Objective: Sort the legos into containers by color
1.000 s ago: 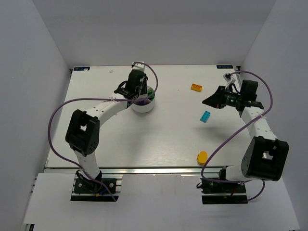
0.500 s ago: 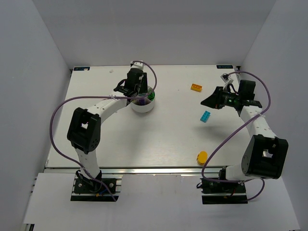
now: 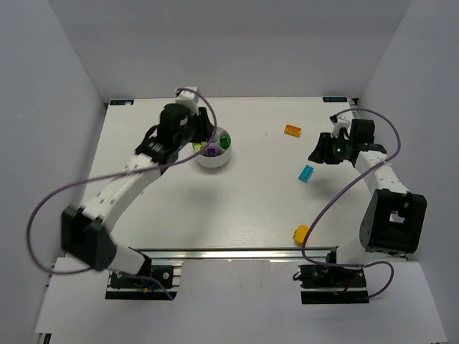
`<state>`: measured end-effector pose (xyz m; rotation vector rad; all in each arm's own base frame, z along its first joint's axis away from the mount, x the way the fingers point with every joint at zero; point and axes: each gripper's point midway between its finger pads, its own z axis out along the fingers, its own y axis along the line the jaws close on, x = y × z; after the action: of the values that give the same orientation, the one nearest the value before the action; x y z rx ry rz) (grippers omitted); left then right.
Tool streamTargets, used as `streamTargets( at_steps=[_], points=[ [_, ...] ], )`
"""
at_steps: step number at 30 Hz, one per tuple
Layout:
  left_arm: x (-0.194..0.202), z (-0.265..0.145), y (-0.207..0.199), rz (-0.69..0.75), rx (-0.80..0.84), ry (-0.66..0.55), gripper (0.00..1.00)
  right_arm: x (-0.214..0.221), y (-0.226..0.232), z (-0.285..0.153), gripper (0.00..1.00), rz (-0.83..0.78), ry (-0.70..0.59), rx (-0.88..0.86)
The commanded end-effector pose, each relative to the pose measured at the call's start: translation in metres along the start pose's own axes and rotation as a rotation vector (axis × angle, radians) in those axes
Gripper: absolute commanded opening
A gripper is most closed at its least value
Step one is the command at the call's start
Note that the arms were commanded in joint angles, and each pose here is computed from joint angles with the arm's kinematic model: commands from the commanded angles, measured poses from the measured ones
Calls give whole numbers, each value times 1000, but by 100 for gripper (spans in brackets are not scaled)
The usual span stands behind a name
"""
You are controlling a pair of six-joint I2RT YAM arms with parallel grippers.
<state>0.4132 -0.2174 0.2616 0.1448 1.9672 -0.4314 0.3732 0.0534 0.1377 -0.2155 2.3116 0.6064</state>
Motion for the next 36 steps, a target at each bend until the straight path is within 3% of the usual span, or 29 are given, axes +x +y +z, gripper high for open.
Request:
streamTargets(
  at_steps=[1, 2, 4, 5, 9, 11, 15, 21, 27, 30, 31, 34, 36],
  points=[
    [4, -80, -18, -27, 150, -28, 63, 35, -28, 7, 54, 83, 133, 193],
    [10, -91, -14, -23, 148, -35, 69, 41, -30, 10, 70, 134, 145, 210],
    [11, -123, -7, -2, 150, -99, 73, 43, -25, 14, 89, 137, 165, 218],
    [33, -124, 3, 7, 123, -68, 75, 42, -25, 16, 89, 148, 158, 222],
    [55, -137, 35, 70, 5, -104, 77, 29, -28, 31, 89, 229, 137, 279],
    [67, -140, 44, 70, -19, -122, 78, 23, -48, 41, 89, 268, 143, 395],
    [63, -152, 54, 80, -59, -163, 78, 35, -63, 58, 89, 320, 247, 576],
    [56, -167, 62, 74, -92, -231, 79, 56, -66, 75, 86, 350, 293, 617],
    [60, -164, 62, 82, -94, -211, 78, 70, -64, 72, 71, 363, 316, 624],
    [59, -164, 63, 81, -100, -214, 78, 69, -59, 71, 53, 374, 296, 588],
    [60, -163, 64, 81, -105, -213, 78, 70, -59, 69, 38, 375, 296, 587],
    [60, -163, 66, 83, -113, -212, 78, 67, -52, 72, 12, 369, 304, 547],
    [59, -165, 66, 85, -111, -222, 78, 51, -40, 77, 1, 352, 286, 475]
  ],
)
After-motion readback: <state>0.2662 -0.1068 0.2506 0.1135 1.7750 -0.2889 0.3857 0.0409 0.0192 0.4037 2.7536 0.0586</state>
